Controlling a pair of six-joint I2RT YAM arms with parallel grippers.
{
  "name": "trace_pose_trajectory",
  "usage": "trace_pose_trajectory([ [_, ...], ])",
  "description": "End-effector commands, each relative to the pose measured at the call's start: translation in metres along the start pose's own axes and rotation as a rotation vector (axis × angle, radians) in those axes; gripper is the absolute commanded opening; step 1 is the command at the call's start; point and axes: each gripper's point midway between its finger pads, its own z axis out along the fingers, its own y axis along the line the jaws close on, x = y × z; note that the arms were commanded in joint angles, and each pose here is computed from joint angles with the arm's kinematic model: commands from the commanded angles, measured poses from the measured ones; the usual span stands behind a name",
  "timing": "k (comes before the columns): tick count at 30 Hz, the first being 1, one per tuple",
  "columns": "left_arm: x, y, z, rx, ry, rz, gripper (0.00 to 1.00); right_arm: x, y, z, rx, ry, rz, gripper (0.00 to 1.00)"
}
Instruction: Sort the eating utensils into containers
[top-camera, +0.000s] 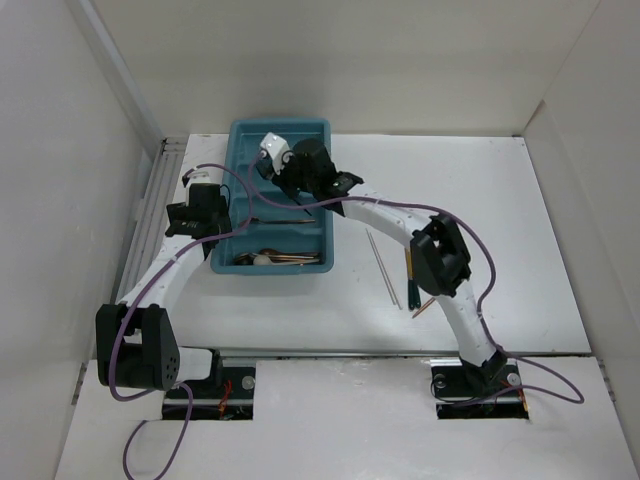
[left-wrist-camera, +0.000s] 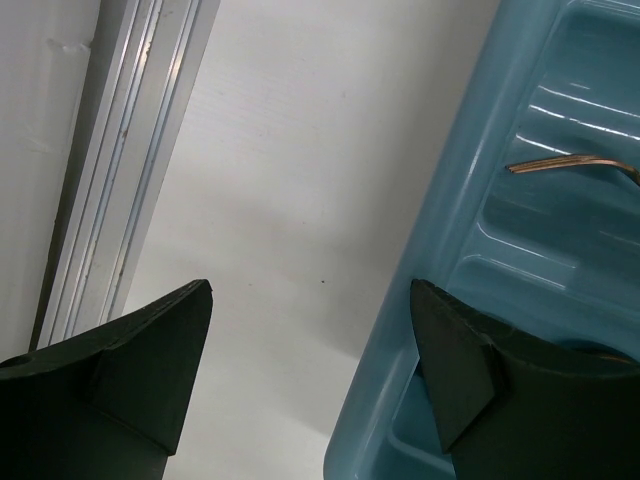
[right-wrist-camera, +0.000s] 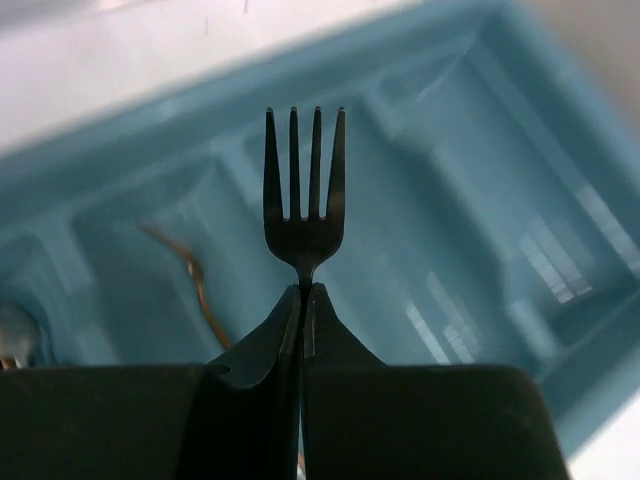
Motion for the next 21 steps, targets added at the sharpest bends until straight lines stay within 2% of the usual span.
trace_pose_trajectory([
  [1,0.001,0.005,-0.001,-0.016,-0.008,0.0,0.78,-0.025,0.015,-0.005,-0.037,-0.067,-0.049,0.0],
  [2,0.001,0.006,0.0,-0.024,-0.01,0.0,0.78,-0.021,0.016,-0.007,-0.04,-0.058,-0.059,0.0],
  [3,0.001,0.006,0.0,-0.025,-0.01,0.0,0.78,-0.01,0.022,-0.009,-0.061,-0.037,-0.055,0.05],
  [4,0.001,0.006,0.0,-0.025,-0.01,0.0,0.78,-0.018,0.022,-0.016,-0.066,-0.05,-0.072,0.11],
  [5,0.001,0.005,-0.001,-0.016,-0.008,0.0,0.78,-0.019,0.023,-0.019,-0.075,-0.053,-0.082,0.24],
  [6,0.001,0.005,-0.001,-0.016,-0.008,0.0,0.78,-0.015,0.025,-0.022,-0.079,-0.042,-0.079,0.46],
  [10,0.001,0.005,-0.001,-0.016,-0.008,0.0,0.78,-0.039,0.009,-0.054,0.004,-0.056,-0.085,0.61],
  [12,0.001,0.005,-0.001,-0.016,-0.008,0.0,0.78,-0.07,-0.005,-0.088,0.076,-0.099,-0.091,0.65],
  [13,0.001,0.005,-0.001,-0.016,-0.008,0.0,0.78,-0.058,-0.017,-0.1,0.157,-0.049,-0.084,0.7],
  [14,0.001,0.005,-0.001,-0.016,-0.008,0.0,0.78,-0.075,-0.033,-0.129,0.231,-0.071,-0.065,0.72],
  [16,0.001,0.005,-0.001,-0.016,-0.008,0.0,0.78,-0.06,-0.065,-0.163,0.37,-0.016,0.048,0.73],
  [17,-0.001,0.004,0.0,-0.014,-0.016,-0.004,0.78,-0.02,-0.091,-0.184,0.416,0.102,0.12,0.73],
  [19,-0.001,0.002,0.0,-0.005,-0.015,-0.004,0.78,0.02,-0.121,-0.224,0.496,0.205,0.297,0.67],
  [20,-0.001,0.002,0.0,-0.005,-0.015,-0.004,0.78,0.083,-0.142,-0.257,0.541,0.381,0.396,0.56],
  [21,0.001,0.002,0.002,-0.006,-0.007,0.0,0.78,0.11,-0.149,-0.28,0.578,0.457,0.458,0.51],
])
